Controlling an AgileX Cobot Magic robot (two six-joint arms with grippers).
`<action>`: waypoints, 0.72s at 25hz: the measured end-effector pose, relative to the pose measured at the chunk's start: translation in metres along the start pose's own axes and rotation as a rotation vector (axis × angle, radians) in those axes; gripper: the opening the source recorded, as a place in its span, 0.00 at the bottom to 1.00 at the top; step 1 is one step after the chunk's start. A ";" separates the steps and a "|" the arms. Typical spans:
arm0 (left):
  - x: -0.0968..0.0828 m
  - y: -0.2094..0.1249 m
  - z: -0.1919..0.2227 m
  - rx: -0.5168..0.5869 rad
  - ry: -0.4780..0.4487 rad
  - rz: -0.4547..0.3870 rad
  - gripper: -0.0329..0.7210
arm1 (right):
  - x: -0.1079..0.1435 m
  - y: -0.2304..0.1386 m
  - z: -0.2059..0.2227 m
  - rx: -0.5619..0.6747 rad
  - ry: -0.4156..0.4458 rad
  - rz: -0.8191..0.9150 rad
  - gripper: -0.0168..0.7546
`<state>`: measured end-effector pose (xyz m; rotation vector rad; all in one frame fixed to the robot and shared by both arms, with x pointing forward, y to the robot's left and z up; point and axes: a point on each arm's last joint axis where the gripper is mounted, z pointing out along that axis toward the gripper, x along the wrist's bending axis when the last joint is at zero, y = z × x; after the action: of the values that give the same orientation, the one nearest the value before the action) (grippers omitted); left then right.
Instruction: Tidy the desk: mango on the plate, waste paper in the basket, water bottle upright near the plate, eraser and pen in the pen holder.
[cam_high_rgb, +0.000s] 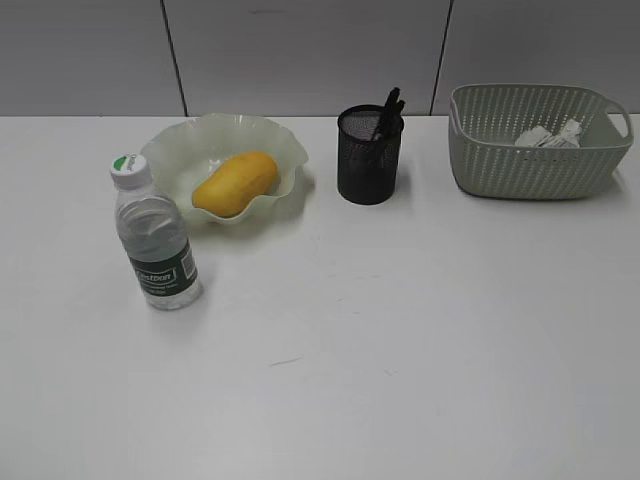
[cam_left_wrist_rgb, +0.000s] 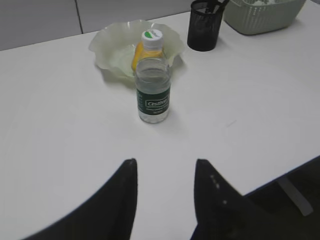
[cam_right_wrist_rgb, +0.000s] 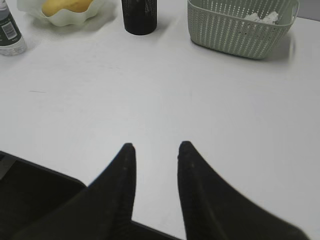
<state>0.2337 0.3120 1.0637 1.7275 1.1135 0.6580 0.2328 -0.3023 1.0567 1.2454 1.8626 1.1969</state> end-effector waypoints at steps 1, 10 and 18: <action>-0.001 0.000 0.000 0.001 -0.009 0.007 0.43 | 0.000 0.000 0.000 0.000 0.000 0.000 0.34; -0.001 0.000 0.000 0.001 -0.008 0.019 0.42 | 0.000 0.000 0.000 0.000 0.001 0.000 0.34; -0.005 -0.001 -0.002 -0.014 0.299 -0.118 0.40 | 0.002 0.000 0.000 -0.004 -0.154 0.084 0.34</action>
<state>0.2297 0.3083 1.0636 1.5716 1.4013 0.8669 0.2319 -0.3002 1.0567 1.3858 1.7102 1.1140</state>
